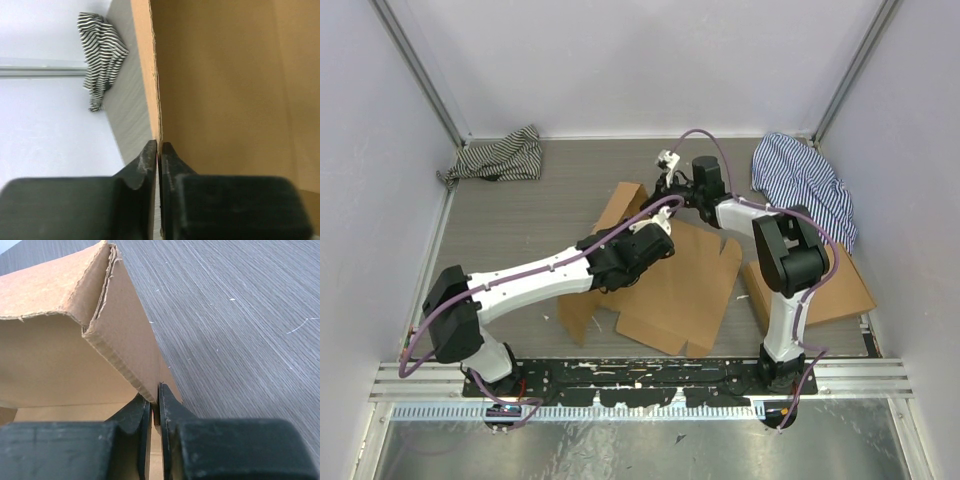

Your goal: Fold the paper box

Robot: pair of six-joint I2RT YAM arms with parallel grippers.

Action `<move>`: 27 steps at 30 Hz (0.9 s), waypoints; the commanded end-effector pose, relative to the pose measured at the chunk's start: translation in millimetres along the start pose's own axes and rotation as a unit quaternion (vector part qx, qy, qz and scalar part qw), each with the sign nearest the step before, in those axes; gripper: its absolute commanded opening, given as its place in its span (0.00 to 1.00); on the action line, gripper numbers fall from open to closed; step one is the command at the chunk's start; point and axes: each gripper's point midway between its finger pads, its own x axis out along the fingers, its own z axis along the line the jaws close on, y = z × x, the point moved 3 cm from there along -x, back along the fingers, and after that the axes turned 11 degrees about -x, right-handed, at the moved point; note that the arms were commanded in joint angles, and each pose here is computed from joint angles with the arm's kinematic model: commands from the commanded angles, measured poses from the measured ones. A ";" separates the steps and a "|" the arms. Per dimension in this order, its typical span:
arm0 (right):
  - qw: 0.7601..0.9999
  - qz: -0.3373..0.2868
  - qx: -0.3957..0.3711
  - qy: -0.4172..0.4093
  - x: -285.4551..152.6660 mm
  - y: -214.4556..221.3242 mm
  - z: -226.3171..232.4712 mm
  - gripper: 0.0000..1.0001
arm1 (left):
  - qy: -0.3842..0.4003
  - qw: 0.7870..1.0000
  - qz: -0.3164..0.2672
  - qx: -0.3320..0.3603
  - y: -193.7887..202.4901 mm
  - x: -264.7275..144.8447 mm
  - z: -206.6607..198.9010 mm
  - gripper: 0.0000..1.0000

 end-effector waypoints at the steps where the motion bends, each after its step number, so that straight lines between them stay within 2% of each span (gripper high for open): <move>1: 0.997 -0.031 -0.003 0.066 -7.9 -31.7 -8.5 0.08 | 0.049 0.998 -0.008 -0.041 -11.7 -10.0 -15.5 0.25; 4: 0.995 -0.029 0.013 0.095 -11.0 -29.5 -11.8 0.05 | 0.071 0.994 -0.016 -0.079 -17.2 -20.4 -10.3 0.49; 8: 0.990 -0.039 0.024 0.130 -16.1 -27.1 -14.1 0.03 | 0.110 0.983 -0.034 -0.142 -22.4 -38.4 -1.5 0.58; 13: 0.989 -0.041 0.026 0.141 -20.2 -24.5 -7.5 0.03 | 0.116 0.958 -0.083 -0.248 -25.3 -65.3 34.4 0.59; 15: 0.988 -0.043 0.031 0.148 -23.7 -26.1 -5.0 0.03 | 0.099 0.941 -0.116 -0.303 -26.7 -76.3 59.7 0.62; 18: 0.985 -0.047 0.031 0.160 -30.2 -27.3 4.1 0.03 | 0.069 0.918 -0.144 -0.363 -27.9 -82.4 90.0 0.62; 23: 0.977 -0.036 0.023 0.209 -39.7 -29.4 20.4 0.03 | 0.013 0.896 -0.138 -0.421 -25.6 -61.7 117.5 0.62; 27: 0.964 -0.024 0.009 0.266 -46.4 -25.0 44.4 0.03 | 0.001 0.885 -0.115 -0.451 -23.6 -25.0 115.9 0.58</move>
